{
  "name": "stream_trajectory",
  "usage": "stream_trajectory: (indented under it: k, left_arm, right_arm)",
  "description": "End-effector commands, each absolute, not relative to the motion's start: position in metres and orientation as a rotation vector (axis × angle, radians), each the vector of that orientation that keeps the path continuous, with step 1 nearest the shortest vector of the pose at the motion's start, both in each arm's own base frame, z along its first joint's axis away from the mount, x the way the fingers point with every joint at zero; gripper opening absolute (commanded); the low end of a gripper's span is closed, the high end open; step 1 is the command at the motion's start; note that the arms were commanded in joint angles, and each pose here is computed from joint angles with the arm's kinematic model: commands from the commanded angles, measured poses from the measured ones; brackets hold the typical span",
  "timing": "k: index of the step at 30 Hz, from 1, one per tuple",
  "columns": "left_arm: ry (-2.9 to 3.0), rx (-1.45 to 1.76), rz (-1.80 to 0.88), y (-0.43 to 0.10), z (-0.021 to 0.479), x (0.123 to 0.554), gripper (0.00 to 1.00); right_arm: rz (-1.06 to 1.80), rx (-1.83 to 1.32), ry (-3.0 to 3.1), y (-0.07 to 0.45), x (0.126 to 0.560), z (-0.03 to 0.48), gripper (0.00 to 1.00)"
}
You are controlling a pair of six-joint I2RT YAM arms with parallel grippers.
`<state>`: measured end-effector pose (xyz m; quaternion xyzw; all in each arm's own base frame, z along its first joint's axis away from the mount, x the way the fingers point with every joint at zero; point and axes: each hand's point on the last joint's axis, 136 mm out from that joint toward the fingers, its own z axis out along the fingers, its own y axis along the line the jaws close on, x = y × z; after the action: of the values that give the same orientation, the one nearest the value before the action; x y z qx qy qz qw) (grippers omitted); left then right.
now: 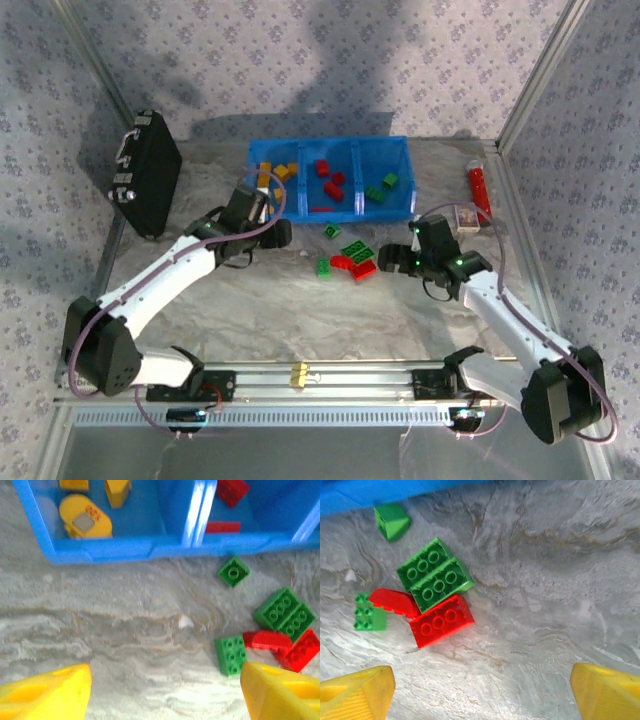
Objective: Sort the legos into containers by color
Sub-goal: Place the lego in the container, then pick up the lego from the center of the table.
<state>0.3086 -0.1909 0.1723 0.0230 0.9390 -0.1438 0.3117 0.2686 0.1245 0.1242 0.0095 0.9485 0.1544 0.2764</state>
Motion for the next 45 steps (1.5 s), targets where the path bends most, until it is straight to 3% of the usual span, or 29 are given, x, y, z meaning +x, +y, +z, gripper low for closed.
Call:
stream_trajectory:
  k: [1, 16, 29, 41, 45]
  left_arm:
    - [2.455, 0.014, -0.401, -0.188, 0.171, 0.299, 0.78]
    - [2.465, -0.03, -0.434, -0.166, 0.15, 0.251, 0.77]
    - [2.466, -0.05, -0.428, -0.154, 0.144, 0.238, 0.77]
    - [2.463, -0.053, -0.423, -0.152, 0.142, 0.236, 0.76]
    - [2.464, -0.05, -0.421, -0.151, 0.142, 0.236, 0.76]
  right_arm:
    - [0.37, -0.054, 2.585, 0.13, 0.268, 0.117, 0.94]
    - [0.2, -0.509, 2.701, 0.185, 0.289, 0.075, 0.99]
    - [0.126, -0.652, 2.793, 0.207, 0.298, 0.04, 0.99]
    - [-0.007, -0.65, 2.84, 0.205, 0.293, 0.021, 0.91]
    - [-0.043, -0.641, 2.845, 0.201, 0.291, 0.017, 0.83]
